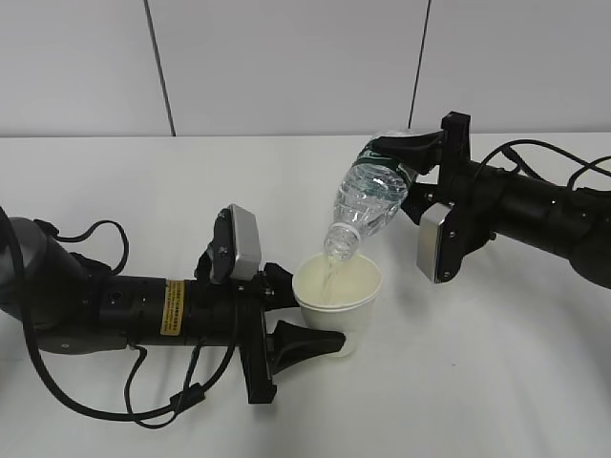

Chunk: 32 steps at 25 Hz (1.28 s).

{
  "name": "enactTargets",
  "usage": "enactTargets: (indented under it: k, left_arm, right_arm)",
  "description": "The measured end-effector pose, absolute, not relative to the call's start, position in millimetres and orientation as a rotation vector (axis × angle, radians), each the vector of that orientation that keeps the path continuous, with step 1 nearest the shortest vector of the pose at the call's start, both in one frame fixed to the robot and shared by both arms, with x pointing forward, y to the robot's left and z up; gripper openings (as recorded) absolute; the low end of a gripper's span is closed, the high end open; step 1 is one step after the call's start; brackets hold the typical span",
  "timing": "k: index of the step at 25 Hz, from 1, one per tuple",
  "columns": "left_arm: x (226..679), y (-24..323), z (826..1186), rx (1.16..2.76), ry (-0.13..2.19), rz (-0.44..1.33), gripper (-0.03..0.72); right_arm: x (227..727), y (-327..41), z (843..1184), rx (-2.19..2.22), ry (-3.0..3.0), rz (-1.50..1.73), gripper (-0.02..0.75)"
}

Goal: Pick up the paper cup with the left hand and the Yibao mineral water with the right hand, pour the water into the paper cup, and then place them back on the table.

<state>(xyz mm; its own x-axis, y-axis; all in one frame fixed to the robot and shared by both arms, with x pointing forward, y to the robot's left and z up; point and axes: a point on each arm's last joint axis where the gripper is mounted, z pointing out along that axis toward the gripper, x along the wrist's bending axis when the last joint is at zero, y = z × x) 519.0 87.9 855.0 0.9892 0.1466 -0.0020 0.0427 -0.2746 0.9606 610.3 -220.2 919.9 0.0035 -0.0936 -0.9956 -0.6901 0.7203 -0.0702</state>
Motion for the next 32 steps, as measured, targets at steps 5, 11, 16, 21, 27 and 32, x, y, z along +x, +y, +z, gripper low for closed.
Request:
enactTargets:
  k: [5, 11, 16, 21, 27, 32]
  left_arm:
    - [519.0, 87.9, 854.9, 1.849, 0.139, 0.100, 0.410]
    - [519.1, 88.0, 854.7, 1.852, 0.139, 0.101, 0.410]
    - [519.1, 88.0, 854.7, 1.852, 0.139, 0.101, 0.410]
    - [519.1, 88.0, 854.7, 1.852, 0.139, 0.101, 0.410]
    - [519.1, 88.0, 854.6, 1.852, 0.140, 0.101, 0.410]
    - [519.1, 88.0, 854.6, 1.852, 0.140, 0.101, 0.410]
  right_arm:
    - [610.4, -220.2, 919.9, -0.669, 1.517, 0.524, 0.393]
    - [610.4, -220.2, 919.9, -0.670, 1.517, 0.523, 0.393]
    - [610.4, -220.2, 919.9, -0.670, 1.517, 0.523, 0.393]
    - [610.6, -220.4, 920.0, -0.668, 1.517, 0.523, 0.393]
    - [610.6, -220.4, 920.0, -0.676, 1.512, 0.514, 0.393]
    - [610.6, -220.4, 920.0, -0.679, 1.510, 0.510, 0.393]
